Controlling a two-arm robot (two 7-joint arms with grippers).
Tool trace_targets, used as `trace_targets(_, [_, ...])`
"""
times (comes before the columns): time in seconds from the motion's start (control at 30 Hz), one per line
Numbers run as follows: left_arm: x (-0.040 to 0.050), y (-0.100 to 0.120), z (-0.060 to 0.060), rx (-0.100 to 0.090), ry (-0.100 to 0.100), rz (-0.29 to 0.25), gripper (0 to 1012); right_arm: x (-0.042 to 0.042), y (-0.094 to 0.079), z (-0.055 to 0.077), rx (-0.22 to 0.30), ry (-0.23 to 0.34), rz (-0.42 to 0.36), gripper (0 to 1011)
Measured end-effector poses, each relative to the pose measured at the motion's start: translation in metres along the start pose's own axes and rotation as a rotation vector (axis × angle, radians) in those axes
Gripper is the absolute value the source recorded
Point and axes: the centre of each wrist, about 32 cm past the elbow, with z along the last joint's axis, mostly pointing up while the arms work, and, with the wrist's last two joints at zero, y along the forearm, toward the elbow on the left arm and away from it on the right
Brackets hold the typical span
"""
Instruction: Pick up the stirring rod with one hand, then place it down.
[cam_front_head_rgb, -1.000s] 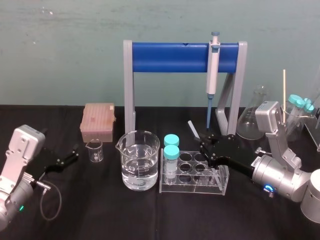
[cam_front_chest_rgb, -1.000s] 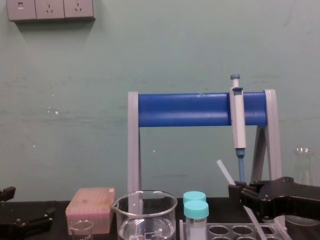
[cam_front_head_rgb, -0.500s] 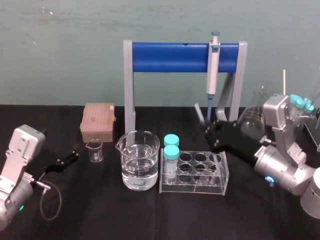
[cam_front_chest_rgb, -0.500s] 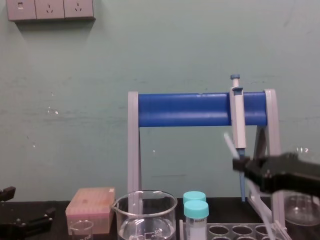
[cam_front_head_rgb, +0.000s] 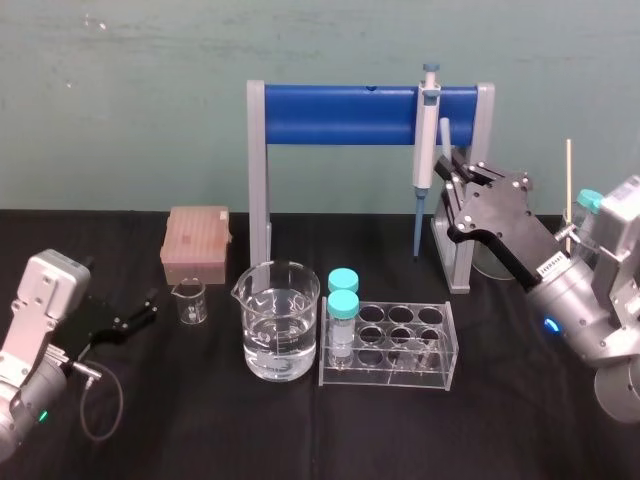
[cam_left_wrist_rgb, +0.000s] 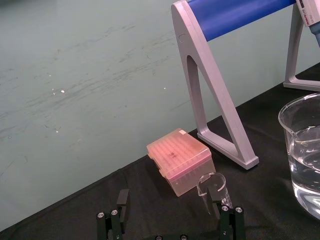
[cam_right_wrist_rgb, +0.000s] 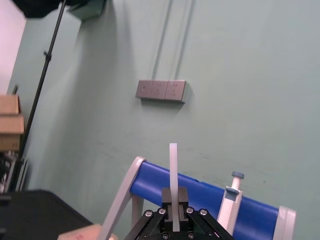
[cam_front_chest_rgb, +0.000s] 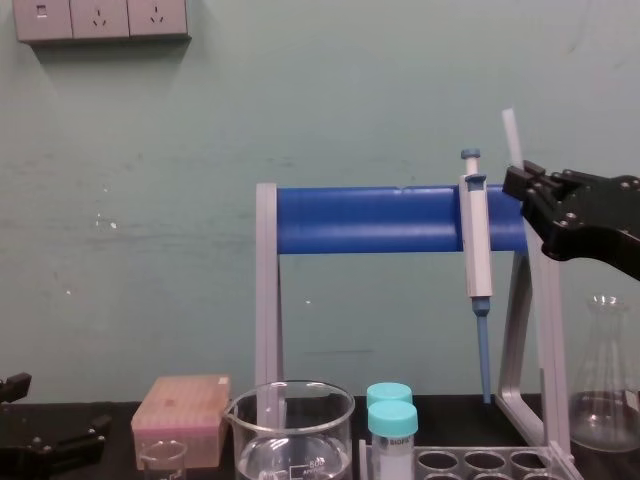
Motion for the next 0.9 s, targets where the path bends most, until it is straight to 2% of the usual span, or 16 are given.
trace_targets(0.13, [0.0000, 0.000, 0.000, 0.000, 0.000, 0.000, 1000, -0.0050, -0.007, -0.009, 0.023, 0.079, -0.022, 62])
trace_targets(0.27, [0.0000, 0.000, 0.000, 0.000, 0.000, 0.000, 1000, -0.0087, -0.013, -0.015, 0.018, 0.133, -0.027, 62])
trace_targets(0.47, [0.0000, 0.000, 0.000, 0.000, 0.000, 0.000, 1000, -0.0104, -0.016, -0.017, -0.011, 0.151, -0.040, 62])
trace_targets(0.9, [0.0000, 0.000, 0.000, 0.000, 0.000, 0.000, 1000, -0.0103, -0.015, -0.017, -0.008, 0.149, -0.038, 62])
